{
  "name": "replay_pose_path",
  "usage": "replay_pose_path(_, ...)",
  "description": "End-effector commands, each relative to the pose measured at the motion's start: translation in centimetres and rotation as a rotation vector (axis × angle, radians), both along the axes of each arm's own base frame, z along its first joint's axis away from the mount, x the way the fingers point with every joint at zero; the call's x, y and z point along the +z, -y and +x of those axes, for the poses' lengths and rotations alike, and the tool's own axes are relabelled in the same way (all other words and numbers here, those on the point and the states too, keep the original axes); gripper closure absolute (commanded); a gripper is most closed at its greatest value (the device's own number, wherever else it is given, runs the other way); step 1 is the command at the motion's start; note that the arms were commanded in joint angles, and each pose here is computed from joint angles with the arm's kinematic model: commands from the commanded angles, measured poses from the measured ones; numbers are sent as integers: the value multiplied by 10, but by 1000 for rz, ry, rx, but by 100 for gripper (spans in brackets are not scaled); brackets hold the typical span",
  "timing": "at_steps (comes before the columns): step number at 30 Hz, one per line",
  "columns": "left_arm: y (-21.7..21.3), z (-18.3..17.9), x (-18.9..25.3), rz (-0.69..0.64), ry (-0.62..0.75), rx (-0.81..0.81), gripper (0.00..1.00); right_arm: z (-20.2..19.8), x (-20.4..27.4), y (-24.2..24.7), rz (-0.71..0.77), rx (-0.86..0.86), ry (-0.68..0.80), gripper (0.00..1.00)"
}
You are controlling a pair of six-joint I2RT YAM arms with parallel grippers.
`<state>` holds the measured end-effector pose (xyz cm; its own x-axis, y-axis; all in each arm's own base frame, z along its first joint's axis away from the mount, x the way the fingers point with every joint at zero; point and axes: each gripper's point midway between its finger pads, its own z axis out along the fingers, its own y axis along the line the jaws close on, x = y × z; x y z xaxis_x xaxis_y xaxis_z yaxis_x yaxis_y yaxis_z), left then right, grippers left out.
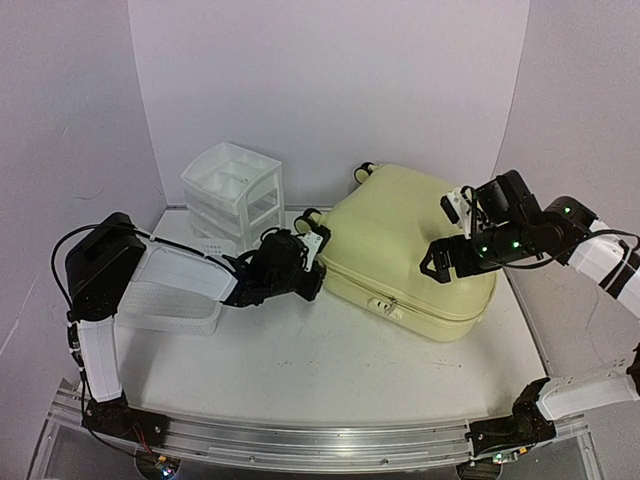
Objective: Open, take out, and arrange the luggage
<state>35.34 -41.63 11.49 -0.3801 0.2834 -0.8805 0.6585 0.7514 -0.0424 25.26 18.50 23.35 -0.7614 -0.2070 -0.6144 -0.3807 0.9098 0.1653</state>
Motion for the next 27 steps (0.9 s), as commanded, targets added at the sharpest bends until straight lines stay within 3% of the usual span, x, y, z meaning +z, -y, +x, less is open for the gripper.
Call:
replay_pose_path(1,-10,-5,25,-1,3,-29,100,-13,-22,6,-51,16,-82,2)
replay_pose_path(8,-20,-18,31,50,-17,-75,97,-21,-23,-5,-15,87,-116,2)
replay_pose_path(12,-21,-27,41,65,-24,-124,74,-25,-22,-15,1,125,-132,2)
replay_pose_path(19,-29,-58,132,-16,77,-288,37,-39,-19,-36,21,225,-146,2)
replay_pose_path(23,-26,-48,168,-15,47,-343,5,-41,-23,-52,-1,266,-154,2)
replay_pose_path(27,-23,-15,179,-40,-36,-351,1,-46,-23,-74,-8,316,-160,2)
